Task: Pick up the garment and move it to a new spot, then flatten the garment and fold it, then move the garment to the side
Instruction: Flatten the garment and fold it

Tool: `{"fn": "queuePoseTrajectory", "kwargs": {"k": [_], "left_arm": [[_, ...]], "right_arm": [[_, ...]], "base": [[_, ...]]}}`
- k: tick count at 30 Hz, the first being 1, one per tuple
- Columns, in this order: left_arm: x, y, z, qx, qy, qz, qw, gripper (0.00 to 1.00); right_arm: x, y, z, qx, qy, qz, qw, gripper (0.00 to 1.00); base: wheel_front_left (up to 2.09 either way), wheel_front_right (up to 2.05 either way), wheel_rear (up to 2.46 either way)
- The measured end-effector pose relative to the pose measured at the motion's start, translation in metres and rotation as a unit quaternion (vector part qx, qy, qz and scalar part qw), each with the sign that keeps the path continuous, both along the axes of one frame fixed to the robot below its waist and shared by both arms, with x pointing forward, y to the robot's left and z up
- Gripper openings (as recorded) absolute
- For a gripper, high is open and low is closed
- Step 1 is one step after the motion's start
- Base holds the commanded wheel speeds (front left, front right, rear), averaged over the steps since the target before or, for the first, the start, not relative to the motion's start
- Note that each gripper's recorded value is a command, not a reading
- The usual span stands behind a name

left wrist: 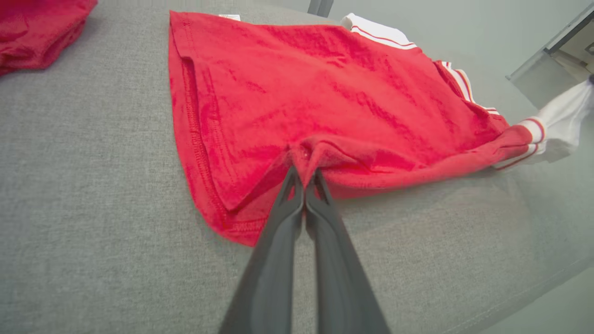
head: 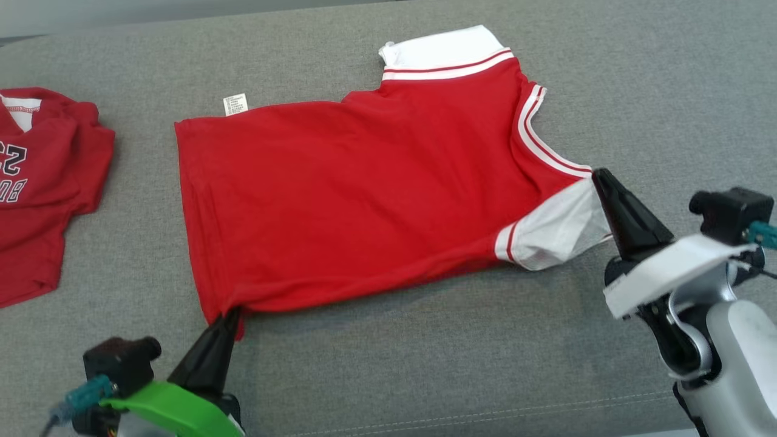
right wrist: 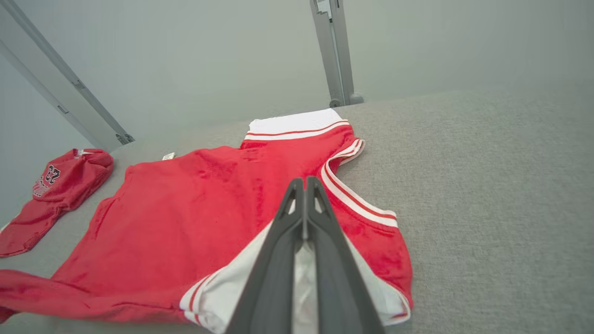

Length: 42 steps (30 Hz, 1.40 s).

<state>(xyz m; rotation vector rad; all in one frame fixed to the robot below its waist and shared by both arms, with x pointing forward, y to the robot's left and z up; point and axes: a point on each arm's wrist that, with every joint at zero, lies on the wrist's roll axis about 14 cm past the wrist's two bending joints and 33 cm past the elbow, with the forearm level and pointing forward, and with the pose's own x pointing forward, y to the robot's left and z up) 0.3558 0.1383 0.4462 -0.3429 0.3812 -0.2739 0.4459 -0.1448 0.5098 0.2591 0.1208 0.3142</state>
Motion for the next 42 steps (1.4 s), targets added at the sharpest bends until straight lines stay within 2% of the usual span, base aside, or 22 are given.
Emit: {"fn": "queuePoseTrajectory", "kwargs": {"k": [2,4,12,17,24,25,26,27,31,35,38,42], "left_arm": [[0.012,0.004,0.01,-0.006,-0.001,-0.002,1.0,0.0],[0.023,0.013,0.013,0.011,0.005,-0.002,1.0,0.0],[0.056,0.031,-0.006,0.052,0.051,-0.008,0.997,0.0],[0.062,0.025,-0.031,0.058,0.087,-0.036,0.994,0.0],[0.067,0.026,-0.046,0.072,0.095,-0.052,0.992,0.0],[0.069,0.027,-0.046,0.072,0.091,-0.049,0.992,0.07],[0.071,0.028,-0.045,0.071,0.085,-0.046,0.993,0.42],[0.072,0.028,-0.044,0.069,0.081,-0.044,0.993,1.0],[0.071,0.027,-0.037,0.052,0.065,-0.03,0.996,1.0],[0.056,0.032,-0.03,0.012,0.057,0.01,0.998,1.0],[0.037,0.027,-0.028,-0.022,0.065,0.027,0.997,1.0],[0.021,0.023,-0.038,-0.031,0.089,0.036,0.995,1.0]], "right_arm": [[0.014,0.009,0.003,-0.006,-0.001,0.014,1.0,0.0],[0.026,0.016,0.001,-0.013,0.006,0.025,1.0,0.0],[0.07,0.03,-0.019,-0.058,0.034,0.047,0.997,0.0],[0.082,0.033,-0.047,-0.101,0.068,0.061,0.991,0.0],[0.085,0.041,-0.063,-0.12,0.083,0.077,0.986,0.0],[0.084,0.043,-0.061,-0.12,0.078,0.08,0.986,0.21],[0.084,0.045,-0.058,-0.118,0.07,0.082,0.987,0.67],[0.085,0.046,-0.054,-0.115,0.061,0.082,0.988,1.0],[0.085,0.036,-0.029,-0.106,0.014,0.068,0.992,1.0],[0.068,0.016,-0.013,-0.092,-0.01,0.046,0.995,1.0],[0.043,-0.001,-0.019,-0.099,0.008,0.035,0.994,1.0],[0.01,-0.011,-0.044,-0.098,0.059,0.027,0.993,1.0]], "base": [[0.0,0.0,0.0],[0.0,0.0,0.0],[0.0,0.0,0.0],[0.0,0.0,0.0],[0.0,0.0,0.0],[0.0,0.0,0.0],[0.0,0.0,0.0],[0.0,0.0,0.0],[0.0,0.0,0.0],[0.0,0.0,0.0],[0.0,0.0,0.0],[0.0,0.0,0.0]]}}
